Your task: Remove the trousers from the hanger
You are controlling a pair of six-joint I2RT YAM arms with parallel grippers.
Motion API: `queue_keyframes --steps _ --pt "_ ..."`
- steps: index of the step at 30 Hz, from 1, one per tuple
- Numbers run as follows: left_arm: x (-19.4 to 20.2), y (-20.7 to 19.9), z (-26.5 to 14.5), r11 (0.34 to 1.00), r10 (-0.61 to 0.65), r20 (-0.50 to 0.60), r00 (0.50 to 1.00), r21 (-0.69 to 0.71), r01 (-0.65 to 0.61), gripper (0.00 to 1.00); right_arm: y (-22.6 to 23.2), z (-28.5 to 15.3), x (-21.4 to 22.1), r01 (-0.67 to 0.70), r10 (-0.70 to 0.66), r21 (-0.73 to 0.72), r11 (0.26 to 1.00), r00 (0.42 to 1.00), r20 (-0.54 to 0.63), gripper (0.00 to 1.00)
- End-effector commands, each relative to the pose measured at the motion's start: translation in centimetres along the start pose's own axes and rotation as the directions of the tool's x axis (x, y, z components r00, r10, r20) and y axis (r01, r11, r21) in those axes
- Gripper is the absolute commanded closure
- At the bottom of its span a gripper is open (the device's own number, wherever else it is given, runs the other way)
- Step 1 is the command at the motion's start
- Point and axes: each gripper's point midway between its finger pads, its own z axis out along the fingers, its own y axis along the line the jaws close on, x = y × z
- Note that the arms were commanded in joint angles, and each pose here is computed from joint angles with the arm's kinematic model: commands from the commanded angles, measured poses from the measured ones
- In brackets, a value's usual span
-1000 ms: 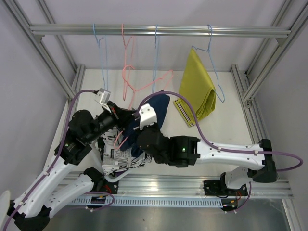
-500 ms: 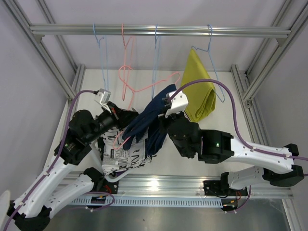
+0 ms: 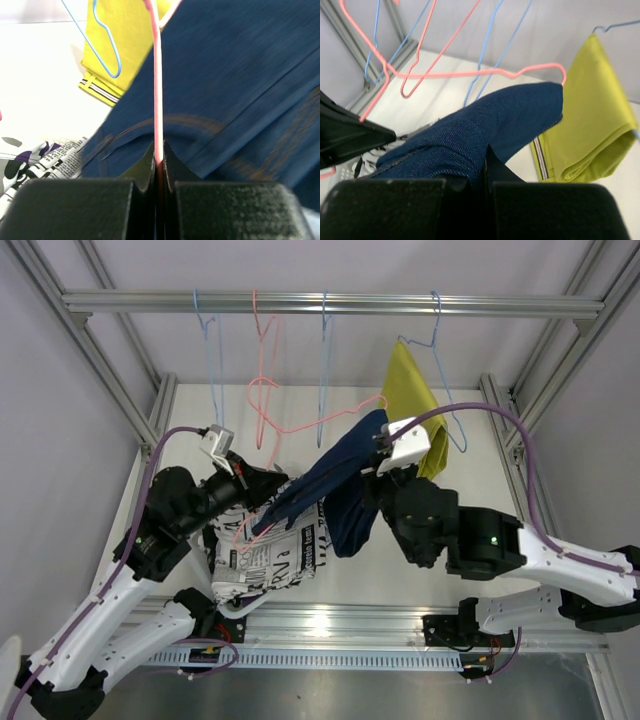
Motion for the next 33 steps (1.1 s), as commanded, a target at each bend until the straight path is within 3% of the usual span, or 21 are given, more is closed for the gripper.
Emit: queue_keyframes --steps 1,12,24,28,33 --pt "-1.4 -0.4 0.1 0.998 0.057 0.028 0.998 0.007 -0.058 1.00 -4.6 -2.1 -6.4 -0.121 0.113 0.064 0.991 0.986 0.123 1.00" --pt "3.7 -0.5 2.9 0.988 0.124 -0.142 0.982 -0.070 -0.135 1.00 -7.8 -3.9 -10.8 -0.179 0.163 0.058 0.982 0.964 0.212 1.00" --pt "8.1 0.7 5.1 0.964 0.213 -0.330 0.920 -0.083 -0.253 1.00 -11.1 -6.1 -14.0 -0.191 0.171 0.058 0.980 0.952 0.253 1.00" --pt "7.6 0.6 5.1 0.960 0.227 -0.318 0.920 -0.084 -0.266 1.00 -12.1 -6.7 -14.0 -0.198 0.178 0.057 0.978 0.951 0.255 1.00" --pt "3.9 -1.8 3.3 0.963 0.262 -0.190 0.946 -0.007 -0.268 1.00 -12.6 -6.9 -13.4 -0.189 0.168 0.070 0.979 0.956 0.239 1.00"
